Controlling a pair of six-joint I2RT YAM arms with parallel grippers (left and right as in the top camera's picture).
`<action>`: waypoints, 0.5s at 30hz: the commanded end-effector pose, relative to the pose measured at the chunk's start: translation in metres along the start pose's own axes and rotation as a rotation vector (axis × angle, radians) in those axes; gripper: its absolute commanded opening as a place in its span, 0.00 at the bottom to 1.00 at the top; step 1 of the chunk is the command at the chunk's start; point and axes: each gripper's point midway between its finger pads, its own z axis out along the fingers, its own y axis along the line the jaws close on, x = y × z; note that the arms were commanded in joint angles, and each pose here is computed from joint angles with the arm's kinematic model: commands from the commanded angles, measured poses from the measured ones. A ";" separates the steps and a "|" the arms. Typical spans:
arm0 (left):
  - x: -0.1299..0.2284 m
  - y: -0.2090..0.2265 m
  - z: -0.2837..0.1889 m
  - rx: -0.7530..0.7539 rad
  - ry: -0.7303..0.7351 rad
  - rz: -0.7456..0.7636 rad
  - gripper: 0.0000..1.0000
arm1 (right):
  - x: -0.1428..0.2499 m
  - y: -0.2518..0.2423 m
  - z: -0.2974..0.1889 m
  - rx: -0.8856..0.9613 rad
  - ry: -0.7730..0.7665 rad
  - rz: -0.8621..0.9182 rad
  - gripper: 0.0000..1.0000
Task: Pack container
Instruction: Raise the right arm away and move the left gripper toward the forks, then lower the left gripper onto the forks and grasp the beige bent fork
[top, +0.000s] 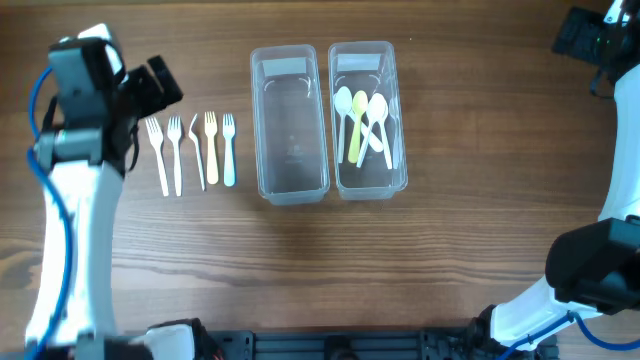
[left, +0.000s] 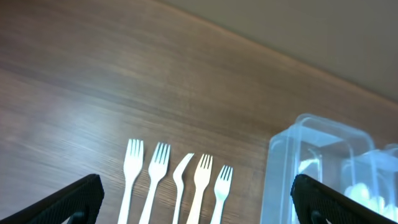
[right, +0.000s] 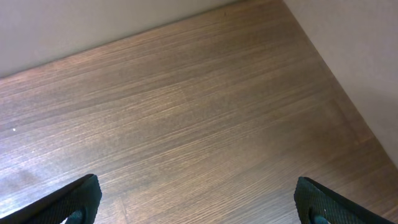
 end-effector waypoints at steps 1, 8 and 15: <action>0.012 -0.006 0.028 0.028 0.074 0.025 0.99 | 0.002 -0.001 0.005 0.016 0.008 -0.010 1.00; 0.055 0.001 0.084 0.007 0.245 0.020 0.84 | 0.002 -0.001 0.005 0.016 0.008 -0.010 1.00; 0.099 0.000 0.125 0.033 0.397 -0.042 0.42 | 0.002 -0.001 0.005 0.016 0.008 -0.010 1.00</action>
